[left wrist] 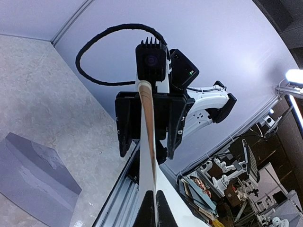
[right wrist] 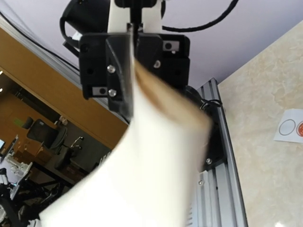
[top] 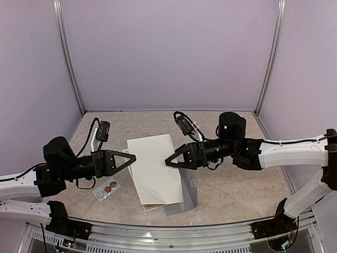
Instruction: Place the letter into the envelope and seal it
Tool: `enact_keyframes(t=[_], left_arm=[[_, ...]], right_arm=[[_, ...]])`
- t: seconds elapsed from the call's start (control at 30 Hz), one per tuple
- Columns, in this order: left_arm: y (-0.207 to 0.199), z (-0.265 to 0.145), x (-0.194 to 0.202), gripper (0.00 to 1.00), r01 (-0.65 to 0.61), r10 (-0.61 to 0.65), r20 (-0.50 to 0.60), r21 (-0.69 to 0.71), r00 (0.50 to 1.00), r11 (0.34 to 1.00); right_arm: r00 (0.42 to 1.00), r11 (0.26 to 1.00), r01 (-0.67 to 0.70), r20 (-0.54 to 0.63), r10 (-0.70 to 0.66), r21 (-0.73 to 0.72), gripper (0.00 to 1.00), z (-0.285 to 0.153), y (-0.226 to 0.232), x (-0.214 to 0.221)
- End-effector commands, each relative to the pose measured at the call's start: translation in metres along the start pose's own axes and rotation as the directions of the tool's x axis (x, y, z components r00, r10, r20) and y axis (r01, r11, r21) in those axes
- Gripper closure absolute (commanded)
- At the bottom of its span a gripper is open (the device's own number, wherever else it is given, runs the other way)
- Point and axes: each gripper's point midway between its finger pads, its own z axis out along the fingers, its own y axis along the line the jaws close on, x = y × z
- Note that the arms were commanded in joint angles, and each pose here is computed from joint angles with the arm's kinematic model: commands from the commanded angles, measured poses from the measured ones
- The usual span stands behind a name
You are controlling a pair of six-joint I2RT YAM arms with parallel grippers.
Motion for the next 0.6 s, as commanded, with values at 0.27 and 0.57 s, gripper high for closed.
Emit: enact_keyframes(t=[0.27, 0.57], left_arm=[[-0.003, -0.007, -0.027, 1.00, -0.038, 0.040, 0.125, -0.020, 0.991, 0.999], [0.002, -0.013, -0.038, 1.00, -0.044, 0.050, 0.170, -0.039, 0.984, 0.998]], right_arm=[[0.999, 0.999, 0.001, -0.039, -0.003, -0.052, 0.46, 0.004, 0.017, 0.025], [0.998, 0.999, -0.044, -0.038, 0.043, -0.022, 1.00, -0.001, 0.011, 0.042]])
